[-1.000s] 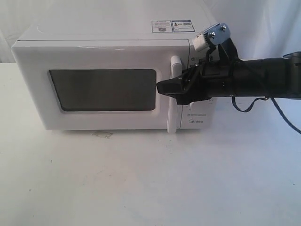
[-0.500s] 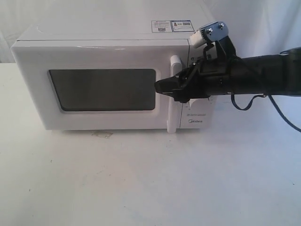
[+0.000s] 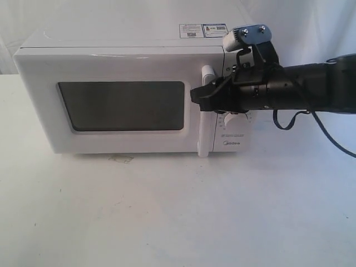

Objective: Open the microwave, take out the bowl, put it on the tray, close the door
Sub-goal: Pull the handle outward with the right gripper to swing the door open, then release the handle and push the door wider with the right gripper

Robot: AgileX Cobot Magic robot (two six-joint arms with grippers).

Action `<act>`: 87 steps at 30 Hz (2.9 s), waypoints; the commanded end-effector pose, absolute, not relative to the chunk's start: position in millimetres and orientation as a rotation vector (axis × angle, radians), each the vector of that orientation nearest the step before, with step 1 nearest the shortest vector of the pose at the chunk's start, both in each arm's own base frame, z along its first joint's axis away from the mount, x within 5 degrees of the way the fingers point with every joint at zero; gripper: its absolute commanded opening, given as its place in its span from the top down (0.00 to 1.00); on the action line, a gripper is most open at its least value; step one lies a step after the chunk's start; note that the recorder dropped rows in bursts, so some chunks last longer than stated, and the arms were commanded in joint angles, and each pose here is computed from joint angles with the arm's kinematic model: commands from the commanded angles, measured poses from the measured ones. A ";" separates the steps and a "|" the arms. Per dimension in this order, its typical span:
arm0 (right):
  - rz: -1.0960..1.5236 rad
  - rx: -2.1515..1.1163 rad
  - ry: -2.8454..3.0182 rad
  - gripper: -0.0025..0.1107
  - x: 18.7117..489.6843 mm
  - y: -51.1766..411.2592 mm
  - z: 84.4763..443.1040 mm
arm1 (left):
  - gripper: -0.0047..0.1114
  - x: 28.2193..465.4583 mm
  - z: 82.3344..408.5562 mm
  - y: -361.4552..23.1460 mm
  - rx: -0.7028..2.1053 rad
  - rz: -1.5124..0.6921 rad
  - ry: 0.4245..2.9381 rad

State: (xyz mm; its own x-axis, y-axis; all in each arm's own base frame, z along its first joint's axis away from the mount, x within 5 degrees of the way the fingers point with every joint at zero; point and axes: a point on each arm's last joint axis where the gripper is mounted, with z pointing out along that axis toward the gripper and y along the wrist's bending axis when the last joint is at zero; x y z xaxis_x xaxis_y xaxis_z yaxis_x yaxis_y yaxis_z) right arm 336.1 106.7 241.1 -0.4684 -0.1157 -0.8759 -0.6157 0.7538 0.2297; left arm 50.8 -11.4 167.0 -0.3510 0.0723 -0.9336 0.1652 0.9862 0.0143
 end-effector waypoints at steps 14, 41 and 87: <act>0.768 -0.683 1.820 0.98 344.0 113.6 256.7 | 0.96 50.5 166.0 -11.5 0.167 -0.100 1.931; 1.035 -1.107 1.658 0.95 271.4 123.5 262.4 | 0.96 50.5 166.0 -11.5 0.167 -0.100 1.931; 0.608 -0.784 1.824 0.98 266.9 96.9 250.7 | 0.96 50.5 166.0 -11.5 0.167 -0.100 1.931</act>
State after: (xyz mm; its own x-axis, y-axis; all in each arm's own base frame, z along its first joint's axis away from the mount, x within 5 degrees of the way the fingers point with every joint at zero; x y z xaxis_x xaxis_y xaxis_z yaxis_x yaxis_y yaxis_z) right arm 268.0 87.7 249.8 -0.3149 -0.2495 -0.9157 -0.6685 0.7432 0.0274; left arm 50.8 -11.4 167.0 -0.3510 0.0723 -0.9336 0.1652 0.9862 0.0143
